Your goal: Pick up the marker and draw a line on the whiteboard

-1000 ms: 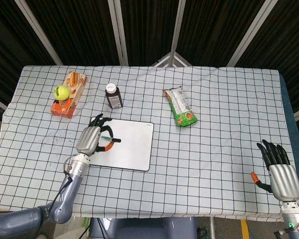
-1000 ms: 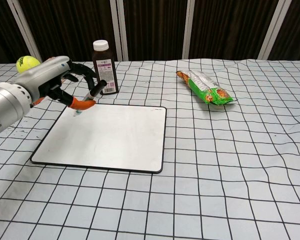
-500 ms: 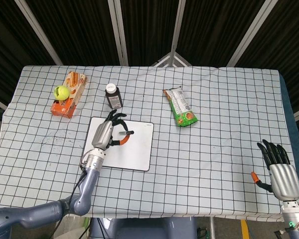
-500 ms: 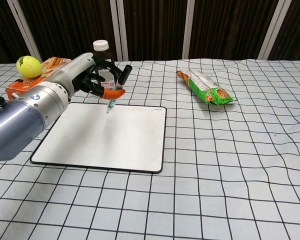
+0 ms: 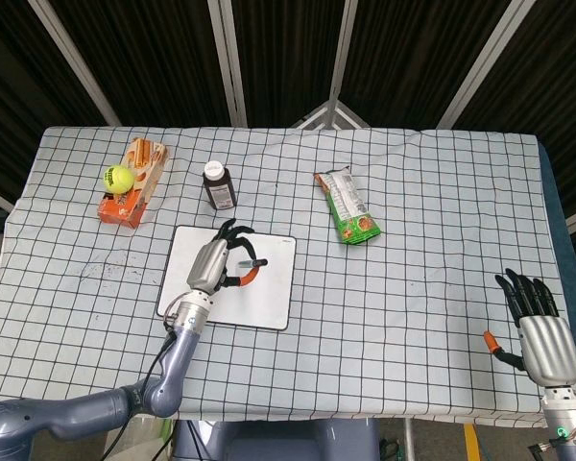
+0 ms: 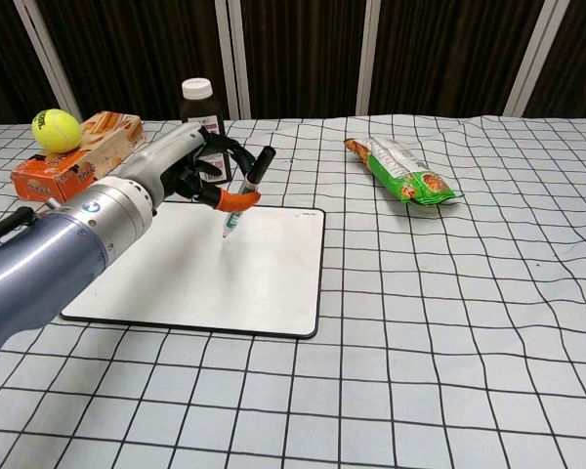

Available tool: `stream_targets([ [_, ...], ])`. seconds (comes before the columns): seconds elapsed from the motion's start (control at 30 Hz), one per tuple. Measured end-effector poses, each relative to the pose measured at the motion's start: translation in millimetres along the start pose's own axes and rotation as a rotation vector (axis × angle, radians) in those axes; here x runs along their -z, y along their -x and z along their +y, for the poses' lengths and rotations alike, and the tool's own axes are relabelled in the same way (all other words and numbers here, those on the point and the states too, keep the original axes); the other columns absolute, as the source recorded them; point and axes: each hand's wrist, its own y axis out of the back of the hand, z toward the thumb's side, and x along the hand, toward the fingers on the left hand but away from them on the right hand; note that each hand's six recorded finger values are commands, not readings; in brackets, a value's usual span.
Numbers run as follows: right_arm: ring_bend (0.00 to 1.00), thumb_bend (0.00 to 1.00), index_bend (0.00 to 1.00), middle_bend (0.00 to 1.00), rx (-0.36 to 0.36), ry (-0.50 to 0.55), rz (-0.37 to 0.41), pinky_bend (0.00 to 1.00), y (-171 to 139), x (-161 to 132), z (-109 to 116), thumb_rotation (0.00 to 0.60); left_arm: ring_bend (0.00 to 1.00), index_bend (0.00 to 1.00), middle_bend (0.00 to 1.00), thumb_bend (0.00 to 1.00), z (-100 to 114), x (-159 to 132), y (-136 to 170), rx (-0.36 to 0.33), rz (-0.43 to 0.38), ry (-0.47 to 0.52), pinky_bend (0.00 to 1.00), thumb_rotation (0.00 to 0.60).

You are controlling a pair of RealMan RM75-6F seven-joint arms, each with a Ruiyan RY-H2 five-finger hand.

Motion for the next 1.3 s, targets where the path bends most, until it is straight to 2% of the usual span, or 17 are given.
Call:
stream_targets([
  [0.8, 0.00, 0.33, 0.00, 0.00, 0.004, -0.003, 0.003, 0.00, 0.3, -0.7, 0.8, 0.600, 0.04, 0.73, 0.22, 0.52, -13.6, 1.1, 8.5, 0.047, -0.002, -0.015, 0.16, 0.600],
  [1.3, 0.00, 0.33, 0.00, 0.00, 0.013, -0.008, 0.002, 0.00, -0.6, -1.3, 1.9, 0.600, 0.04, 0.73, 0.22, 0.52, -27.1, 2.0, 43.6, 0.114, -0.010, 0.006, 0.16, 0.600],
])
